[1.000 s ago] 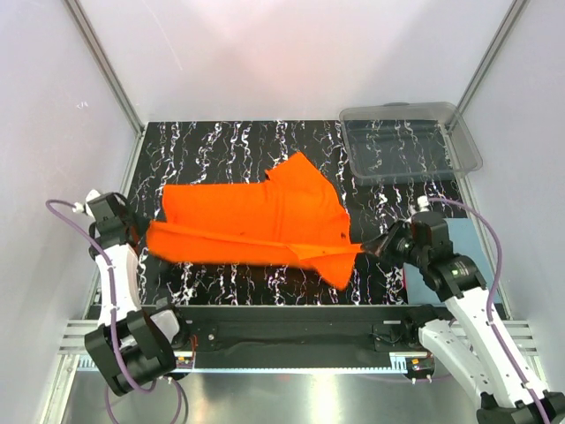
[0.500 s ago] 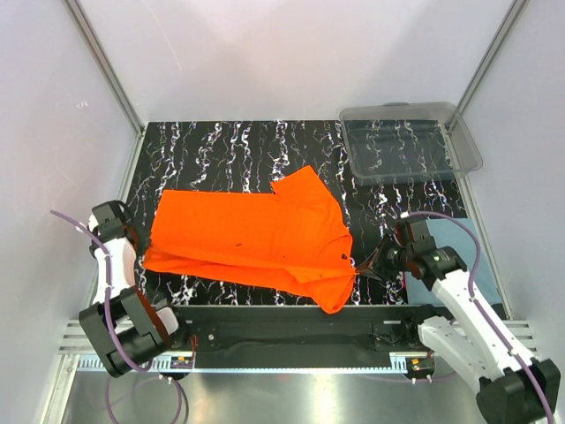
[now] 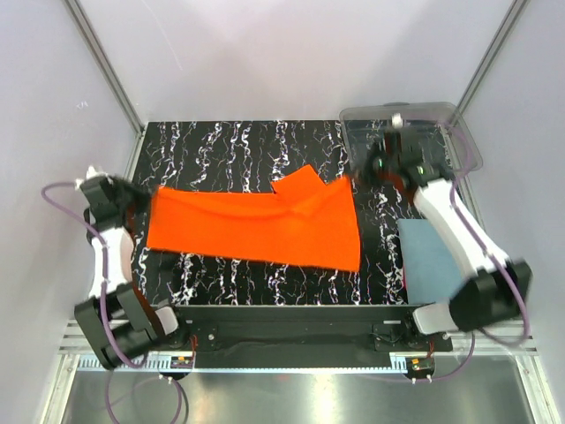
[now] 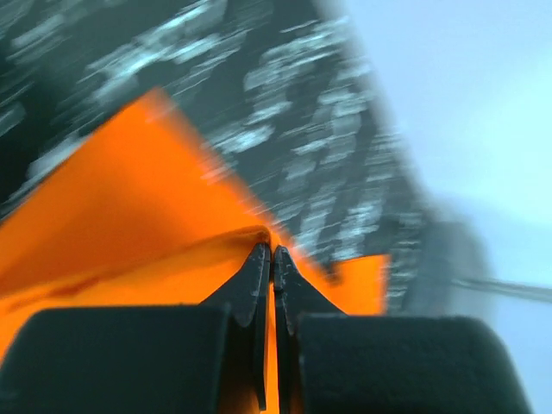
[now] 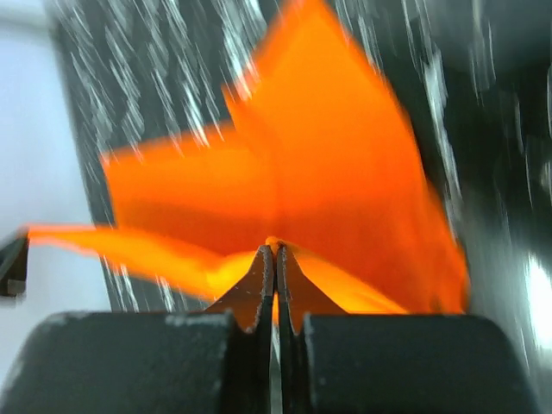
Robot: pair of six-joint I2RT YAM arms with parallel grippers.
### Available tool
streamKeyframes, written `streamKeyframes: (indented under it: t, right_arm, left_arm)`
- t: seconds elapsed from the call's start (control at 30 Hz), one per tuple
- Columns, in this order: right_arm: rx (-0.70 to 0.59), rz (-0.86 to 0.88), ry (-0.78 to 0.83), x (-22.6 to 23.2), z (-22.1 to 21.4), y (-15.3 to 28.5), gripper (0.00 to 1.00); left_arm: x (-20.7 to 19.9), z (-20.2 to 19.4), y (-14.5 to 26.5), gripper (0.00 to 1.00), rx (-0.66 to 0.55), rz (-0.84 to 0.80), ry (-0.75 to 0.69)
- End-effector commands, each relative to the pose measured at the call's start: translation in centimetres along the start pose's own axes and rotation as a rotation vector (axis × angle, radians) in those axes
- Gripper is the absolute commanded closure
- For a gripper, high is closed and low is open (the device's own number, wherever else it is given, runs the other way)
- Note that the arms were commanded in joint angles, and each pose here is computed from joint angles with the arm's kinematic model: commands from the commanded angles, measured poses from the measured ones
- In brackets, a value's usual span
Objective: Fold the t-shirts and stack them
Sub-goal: Flatten the tshirt out
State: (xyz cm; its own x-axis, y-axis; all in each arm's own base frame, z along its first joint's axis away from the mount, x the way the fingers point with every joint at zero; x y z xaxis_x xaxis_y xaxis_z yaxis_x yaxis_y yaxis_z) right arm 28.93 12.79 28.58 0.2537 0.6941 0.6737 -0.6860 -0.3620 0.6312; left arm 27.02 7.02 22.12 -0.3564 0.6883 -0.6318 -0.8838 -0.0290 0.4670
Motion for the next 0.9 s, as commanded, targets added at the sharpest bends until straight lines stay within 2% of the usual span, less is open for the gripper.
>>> streamKeyframes:
  t: [0.0, 0.03, 0.07, 0.1, 0.13, 0.17, 0.2, 0.23, 0.27, 0.3, 0.33, 0.37, 0.4, 0.47, 0.5, 0.57, 0.63, 0.67, 0.7, 0.73, 0.77, 0.8, 0.87]
  right_arm:
    - [-0.263, 0.106, 0.071, 4.9, 8.5, -2.3, 1.0]
    - [-0.344, 0.199, 0.08, 8.3, 11.5, -0.6, 1.0]
    - [-0.348, 0.193, 0.076, 8.8, 13.0, -2.5, 1.0]
    - [-0.445, 0.279, 0.089, 11.7, 15.9, 0.0, 1.0]
    - [-0.477, 0.307, 0.095, 12.7, 17.1, 0.3, 1.0]
    - [-0.48, 0.307, 0.097, 13.1, 18.2, -1.4, 1.0]
    - [-0.511, 0.343, 0.106, 14.2, 19.2, -0.8, 1.0]
    - [-0.597, 0.432, 0.141, 16.9, 20.7, 2.6, 1.0]
    - [-0.605, 0.427, 0.143, 17.0, 21.6, 0.9, 1.0]
    - [-0.644, 0.463, 0.158, 17.9, 22.3, 1.9, 1.0]
    - [-0.745, 0.561, 0.188, 19.9, 22.9, 6.0, 1.0]
    - [-0.779, 0.572, 0.186, 20.0, 23.4, 5.9, 1.0]
    - [-0.83, 0.6, 0.184, 20.5, 23.6, 7.5, 1.0]
    - [-0.938, 0.665, 0.192, 21.5, 23.8, 11.8, 1.0]
    - [-0.923, 0.624, 0.187, 21.0, 24.1, 10.6, 1.0]
    - [-0.988, 0.69, 0.208, 21.7, 23.4, 14.4, 1.0]
    - [-0.968, 0.644, 0.199, 21.0, 23.3, 13.3, 1.0]
    - [-0.961, 0.642, 0.204, 20.9, 23.0, 13.8, 1.0]
    - [-0.93, 0.643, 0.211, 20.7, 22.6, 13.5, 1.0]
    - [-0.862, 0.61, 0.2, 19.9, 22.2, 11.5, 1.0]
    - [-0.842, 0.611, 0.196, 19.6, 21.6, 12.0, 1.0]
    - [-0.771, 0.574, 0.181, 18.5, 21.0, 9.9, 1.0]
    - [-0.717, 0.569, 0.152, 17.6, 19.7, 10.2, 1.0]
  left_arm:
    - [-9.5, 8.1, 0.5, 1.0, -0.243, -0.441, -0.102]
    - [-10.6, 8.7, -0.5, 1.0, -0.227, -0.481, -0.077]
    - [-13.5, 11.1, 0.5, 1.0, -0.287, -0.576, -0.119]
    - [-14.2, 12.1, -0.5, 1.0, -0.279, -0.597, -0.088]
    - [-15.7, 12.9, -0.4, 1.0, -0.288, -0.641, -0.096]
    - [-16.9, 13.9, -0.3, 1.0, -0.311, -0.678, -0.102]
    - [-19.0, 16.2, -0.1, 1.0, -0.365, -0.739, -0.12]
    - [-20.2, 17.3, 0.1, 1.0, -0.384, -0.774, -0.115]
    - [-23.0, 19.8, 2.2, 1.0, -0.46, -0.853, -0.159]
    - [-24.1, 21.0, 2.6, 1.0, -0.493, -0.891, -0.176]
    - [-24.3, 22.0, 0.8, 1.0, -0.479, -0.902, -0.145]
    - [-26.8, 23.9, 3.4, 1.0, -0.55, -0.984, -0.179]
    - [-26.9, 24.7, 1.6, 1.0, -0.558, -1.011, -0.172]
    - [-28.2, 26.4, 2.5, 1.0, -0.592, -1.076, -0.152]
    - [-29.2, 27.5, 3.5, 1.0, -0.627, -1.121, -0.16]
    - [-29.9, 28.2, 5.2, 1.0, -0.693, -1.182, -0.189]
    - [-29.5, 28.0, 5.4, 1.0, -0.666, -1.186, -0.155]
    - [-27.6, 27.1, 2.1, 1.0, -0.585, -1.115, -0.094]
    - [-26.8, 26.4, 1.7, 1.0, -0.576, -1.109, -0.082]
    - [-26.6, 25.6, 3.5, 1.0, -0.584, -1.116, -0.088]
    - [-23.8, 23.7, 0.3, 1.0, -0.519, -1.029, -0.026]
    - [-23.4, 22.8, 1.7, 1.0, -0.524, -1.015, -0.034]
    - [-19.5, 20.3, -0.5, 1.0, -0.445, -0.906, -0.013]
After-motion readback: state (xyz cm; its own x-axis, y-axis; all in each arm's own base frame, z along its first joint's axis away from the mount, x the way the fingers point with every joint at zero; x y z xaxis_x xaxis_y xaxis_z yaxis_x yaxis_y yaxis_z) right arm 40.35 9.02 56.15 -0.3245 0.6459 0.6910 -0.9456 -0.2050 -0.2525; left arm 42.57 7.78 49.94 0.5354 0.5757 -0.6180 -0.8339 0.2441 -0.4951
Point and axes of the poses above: each gripper's point midway between its finger pads, its own y axis back along the fingers, its own x axis along the line the jaws close on, z = x × y, the point moved 9 cm from there along y, back along the fingers, and after that the axes turned 10 degrees about -y, right-handed, at the moved point
